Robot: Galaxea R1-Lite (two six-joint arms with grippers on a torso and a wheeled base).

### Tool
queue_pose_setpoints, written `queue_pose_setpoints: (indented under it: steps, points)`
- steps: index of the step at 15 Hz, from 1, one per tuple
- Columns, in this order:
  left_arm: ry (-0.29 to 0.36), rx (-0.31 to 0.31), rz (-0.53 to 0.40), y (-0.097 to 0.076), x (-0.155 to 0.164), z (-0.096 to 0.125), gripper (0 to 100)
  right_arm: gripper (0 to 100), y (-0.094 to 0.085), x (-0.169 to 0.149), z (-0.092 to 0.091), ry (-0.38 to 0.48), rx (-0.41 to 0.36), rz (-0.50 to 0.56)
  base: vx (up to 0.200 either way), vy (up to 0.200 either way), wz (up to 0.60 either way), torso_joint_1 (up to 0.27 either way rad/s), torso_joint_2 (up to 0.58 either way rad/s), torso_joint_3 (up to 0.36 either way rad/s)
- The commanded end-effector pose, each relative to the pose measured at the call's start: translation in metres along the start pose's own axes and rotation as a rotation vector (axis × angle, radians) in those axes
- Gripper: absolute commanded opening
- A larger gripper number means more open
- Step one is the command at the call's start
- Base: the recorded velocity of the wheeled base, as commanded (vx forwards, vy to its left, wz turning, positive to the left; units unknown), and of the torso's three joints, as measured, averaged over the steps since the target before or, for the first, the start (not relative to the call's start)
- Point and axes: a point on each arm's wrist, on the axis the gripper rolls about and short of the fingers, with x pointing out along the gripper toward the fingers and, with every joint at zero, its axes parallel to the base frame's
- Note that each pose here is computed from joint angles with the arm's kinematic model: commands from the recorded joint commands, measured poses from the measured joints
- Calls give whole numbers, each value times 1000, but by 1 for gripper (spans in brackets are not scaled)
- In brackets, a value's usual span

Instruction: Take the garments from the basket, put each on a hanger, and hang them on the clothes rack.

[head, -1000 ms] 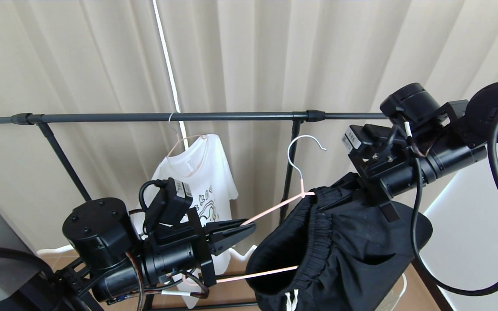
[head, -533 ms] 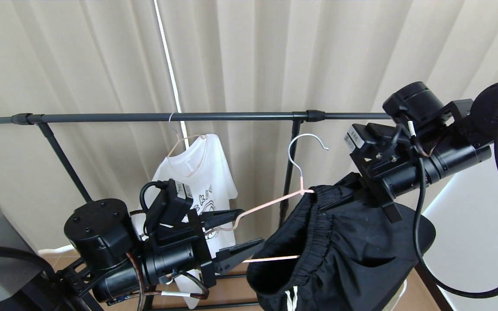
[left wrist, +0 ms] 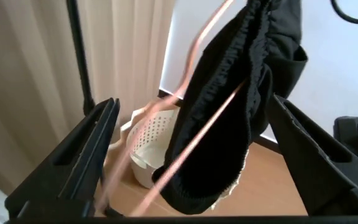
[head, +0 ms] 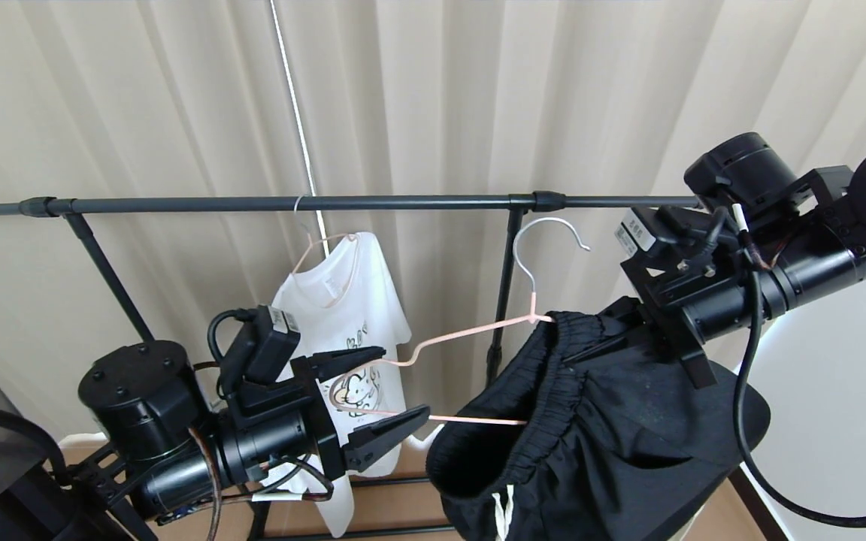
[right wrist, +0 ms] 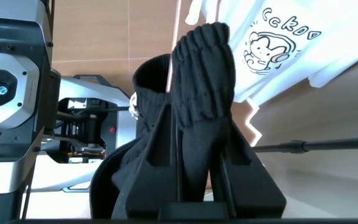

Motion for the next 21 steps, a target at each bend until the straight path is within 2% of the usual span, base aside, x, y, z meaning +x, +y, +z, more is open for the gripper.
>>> queue_pose_setpoints:
  steps: [1, 2, 5, 8, 10, 13, 15, 17, 18, 19, 21]
  points:
    - [-26, 13, 40, 1, -14, 10, 100, 0, 3, -4, 3, -5, -8, -12, 0, 0, 0, 0, 0, 0]
    - [-26, 10, 54, 3, -17, 10, 100, 0, 2, -5, 3, -6, -7, -14, 0, 0, 0, 0, 0, 0]
    - [-23, 1, 177, 7, -25, 9, 100, 0, 3, -13, 1, -4, 2, -42, 0, 0, 0, 0, 0, 0]
    - [-53, -39, 281, 5, -30, 20, 100, 0, 20, -20, -4, 26, -37, -122, 0, 0, 0, 0, 0, 0]
    - [35, -99, 299, 1, -36, 33, 100, 0, 28, -14, -17, 17, -95, -241, 0, 0, 0, 0, 0, 0]
    - [165, -241, 309, -5, -39, 47, 100, 0, 45, -6, -37, -18, -159, -344, 0, 0, 0, 0, 0, 0]
    - [253, -285, 303, -8, -37, 40, 100, 0, 55, -4, -49, -47, -195, -388, 0, 0, 0, 0, 0, 0]
    - [369, -314, 329, -16, -26, 25, 100, 0, 66, -2, -58, -68, -223, -416, 0, 0, 0, 0, 0, 0]
    - [442, -322, 362, -22, -11, 16, 100, 0, 66, -2, -58, -85, -248, -442, 0, 0, 0, 0, 0, 0]
    - [473, -338, 374, -27, 4, 10, 100, 0, 65, -2, -58, -94, -256, -451, 0, 0, 0, 0, 0, 0]
    - [532, -338, 372, -35, 26, -4, 100, 0, 65, -2, -58, -104, -221, -451, 0, 0, 0, 0, 0, 0]
